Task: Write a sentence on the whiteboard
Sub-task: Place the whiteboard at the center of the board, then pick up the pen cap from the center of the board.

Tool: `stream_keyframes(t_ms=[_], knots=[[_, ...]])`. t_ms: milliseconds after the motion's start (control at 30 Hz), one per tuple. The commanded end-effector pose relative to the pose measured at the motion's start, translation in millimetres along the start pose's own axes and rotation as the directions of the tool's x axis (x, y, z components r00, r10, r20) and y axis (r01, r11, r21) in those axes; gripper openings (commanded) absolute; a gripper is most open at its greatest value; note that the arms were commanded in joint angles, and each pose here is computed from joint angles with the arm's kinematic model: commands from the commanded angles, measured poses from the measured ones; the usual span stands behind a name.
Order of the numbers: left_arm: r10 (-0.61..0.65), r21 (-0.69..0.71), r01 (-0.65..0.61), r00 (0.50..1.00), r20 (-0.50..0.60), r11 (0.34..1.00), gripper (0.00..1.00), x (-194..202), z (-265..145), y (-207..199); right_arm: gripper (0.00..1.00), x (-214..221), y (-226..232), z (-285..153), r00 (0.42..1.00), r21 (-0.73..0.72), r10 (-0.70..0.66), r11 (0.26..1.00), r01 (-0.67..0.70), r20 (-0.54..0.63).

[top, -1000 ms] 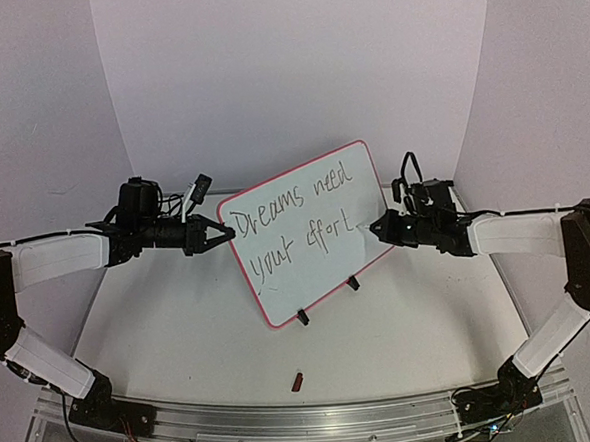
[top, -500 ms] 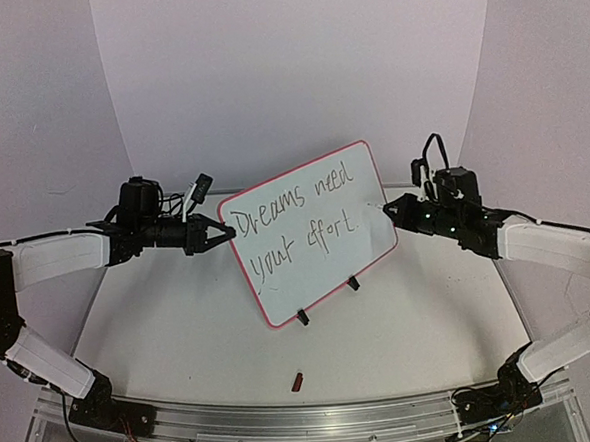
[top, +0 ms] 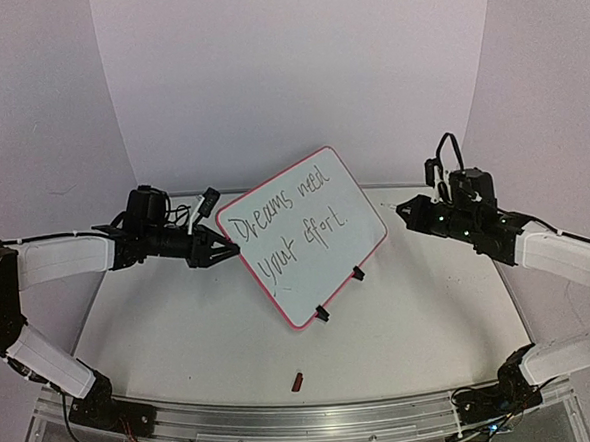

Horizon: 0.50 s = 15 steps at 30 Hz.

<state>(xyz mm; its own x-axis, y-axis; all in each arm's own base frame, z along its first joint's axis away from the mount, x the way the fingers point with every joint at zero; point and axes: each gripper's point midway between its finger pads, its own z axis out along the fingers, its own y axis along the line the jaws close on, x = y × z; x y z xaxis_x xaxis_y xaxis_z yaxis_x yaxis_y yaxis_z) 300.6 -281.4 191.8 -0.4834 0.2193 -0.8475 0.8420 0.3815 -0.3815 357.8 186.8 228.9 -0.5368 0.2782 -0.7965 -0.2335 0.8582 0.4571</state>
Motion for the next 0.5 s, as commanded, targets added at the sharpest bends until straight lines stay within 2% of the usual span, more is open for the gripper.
stream_keyframes(t_ms=[0,133,233,367,467], knots=[[0.016,-0.030,-0.016,1.000,0.006,0.999,0.44,0,-8,-2,0.00,-12,1,-12,0.999,0.003,-0.016,1.000,0.016,0.043],[0.018,-0.035,-0.017,1.000,0.013,0.999,0.56,2,-14,-7,0.00,-12,1,-16,0.999,0.003,-0.022,1.000,0.022,0.049],[0.008,-0.048,-0.007,1.000,0.028,0.999,0.71,3,-21,-12,0.00,-12,2,-20,0.998,-0.001,-0.023,1.000,0.023,0.054],[-0.034,-0.078,0.039,0.998,0.060,0.996,0.76,9,-32,-16,0.00,-11,5,-28,0.999,-0.017,-0.024,1.000,0.025,0.039],[-0.078,-0.114,0.088,0.993,0.092,0.990,0.76,18,-42,-22,0.00,-6,8,-41,0.999,-0.029,-0.049,0.998,0.049,-0.005]])
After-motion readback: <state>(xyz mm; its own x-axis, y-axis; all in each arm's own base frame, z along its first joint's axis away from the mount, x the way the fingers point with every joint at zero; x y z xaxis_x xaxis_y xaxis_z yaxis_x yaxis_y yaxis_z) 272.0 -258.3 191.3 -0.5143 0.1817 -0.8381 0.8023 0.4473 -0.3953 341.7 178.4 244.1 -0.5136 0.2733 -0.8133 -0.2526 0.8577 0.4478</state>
